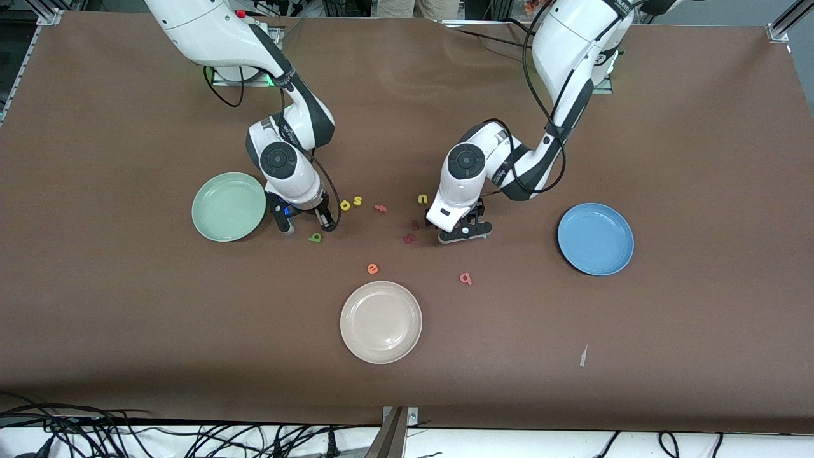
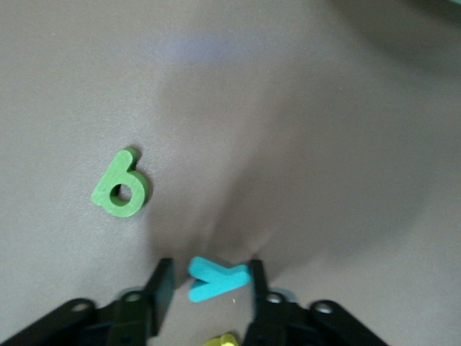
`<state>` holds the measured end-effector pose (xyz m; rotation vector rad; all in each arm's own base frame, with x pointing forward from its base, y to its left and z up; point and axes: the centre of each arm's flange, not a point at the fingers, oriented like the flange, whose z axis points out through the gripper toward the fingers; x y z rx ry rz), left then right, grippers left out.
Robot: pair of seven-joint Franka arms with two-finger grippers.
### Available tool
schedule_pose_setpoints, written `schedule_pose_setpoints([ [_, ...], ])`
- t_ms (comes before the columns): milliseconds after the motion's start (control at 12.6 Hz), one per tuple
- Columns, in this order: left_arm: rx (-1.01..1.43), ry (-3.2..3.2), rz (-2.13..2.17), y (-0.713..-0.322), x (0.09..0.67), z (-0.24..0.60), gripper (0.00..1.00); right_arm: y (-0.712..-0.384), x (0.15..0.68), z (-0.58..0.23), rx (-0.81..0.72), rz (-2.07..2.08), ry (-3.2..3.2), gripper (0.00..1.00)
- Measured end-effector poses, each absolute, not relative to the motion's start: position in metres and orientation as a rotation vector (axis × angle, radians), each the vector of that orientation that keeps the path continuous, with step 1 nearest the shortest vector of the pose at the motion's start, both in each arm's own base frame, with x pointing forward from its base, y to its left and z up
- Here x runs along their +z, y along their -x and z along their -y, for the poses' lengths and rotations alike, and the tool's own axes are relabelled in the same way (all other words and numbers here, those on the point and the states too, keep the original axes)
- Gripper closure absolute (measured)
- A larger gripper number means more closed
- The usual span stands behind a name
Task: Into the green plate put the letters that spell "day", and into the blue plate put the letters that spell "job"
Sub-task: 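Grasp the teal y with the right gripper while the left gripper lowers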
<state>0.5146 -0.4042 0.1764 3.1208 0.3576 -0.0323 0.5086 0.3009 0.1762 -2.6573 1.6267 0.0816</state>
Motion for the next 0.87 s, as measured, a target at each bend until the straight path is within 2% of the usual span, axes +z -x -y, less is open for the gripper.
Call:
schedule_pose_setpoints([
  [79, -0.032, -3.121, -0.358, -0.515, 0.176, 0.404, 0.16, -0.509, 0.177, -0.301, 0.080, -1.624, 2.656, 0.65],
  [158, -0.033, -3.121, -0.358, -0.515, 0.176, 0.405, 0.21, -0.511, 0.179, -0.302, 0.076, -1.615, 2.657, 0.65],
  [474, -0.026, -3.113, -0.361, -0.520, 0.174, 0.408, 0.29, -0.518, 0.192, -0.299, 0.070, -1.554, 2.701, 0.65],
  [870, -0.020, -3.106, -0.366, -0.527, 0.170, 0.412, 0.41, -0.563, 0.261, -0.237, 0.128, -1.374, 2.924, 0.65],
])
